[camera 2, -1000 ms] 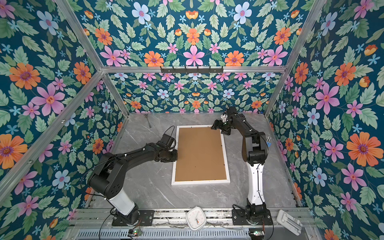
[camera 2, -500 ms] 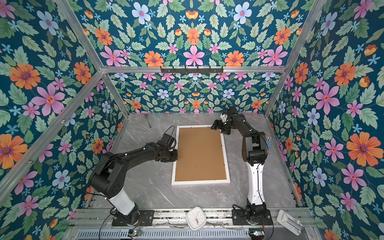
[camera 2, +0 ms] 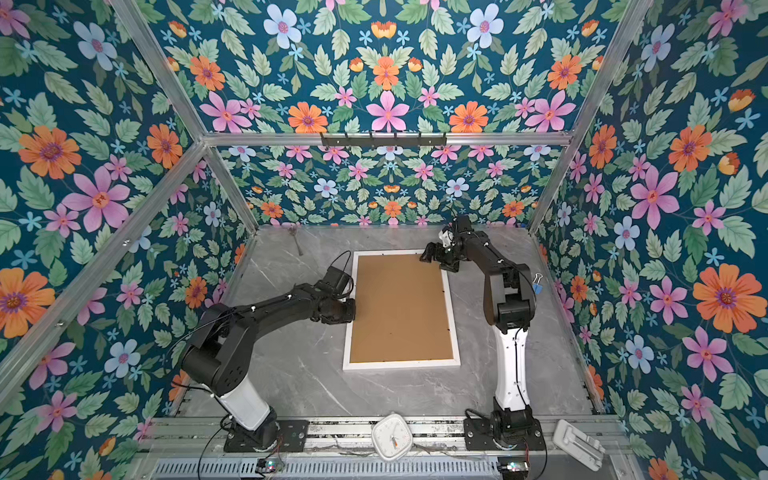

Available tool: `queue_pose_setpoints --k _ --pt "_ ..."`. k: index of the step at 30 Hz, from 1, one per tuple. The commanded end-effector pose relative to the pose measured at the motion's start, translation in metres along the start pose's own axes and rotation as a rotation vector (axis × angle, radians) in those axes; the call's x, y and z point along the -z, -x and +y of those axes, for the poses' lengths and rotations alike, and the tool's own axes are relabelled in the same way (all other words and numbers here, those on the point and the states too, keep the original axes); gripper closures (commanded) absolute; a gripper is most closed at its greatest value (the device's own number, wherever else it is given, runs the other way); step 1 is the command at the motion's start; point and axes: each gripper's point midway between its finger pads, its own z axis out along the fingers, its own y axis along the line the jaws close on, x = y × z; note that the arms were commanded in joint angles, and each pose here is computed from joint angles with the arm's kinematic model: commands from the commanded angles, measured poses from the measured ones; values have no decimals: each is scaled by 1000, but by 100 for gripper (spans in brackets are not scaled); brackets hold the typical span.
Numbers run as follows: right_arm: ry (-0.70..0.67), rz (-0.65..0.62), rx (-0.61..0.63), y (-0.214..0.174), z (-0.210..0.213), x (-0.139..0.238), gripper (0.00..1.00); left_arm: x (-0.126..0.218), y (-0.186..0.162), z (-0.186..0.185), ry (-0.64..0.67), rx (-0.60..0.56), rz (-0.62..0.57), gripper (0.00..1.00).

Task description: Put the photo into the frame

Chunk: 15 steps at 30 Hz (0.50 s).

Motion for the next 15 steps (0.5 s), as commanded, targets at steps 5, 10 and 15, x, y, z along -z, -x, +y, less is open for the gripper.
queue_pose_setpoints --k 5,10,15 --pt "-65 72 -36 -21 -10 -7 11 -7 -24 7 24 -34 97 90" --pt "-94 19 -23 -10 -3 12 11 -6 -24 8 32 -33 94 90" --pt "-84 -69 2 -2 16 47 11 -4 -22 9 41 -32 89 88"
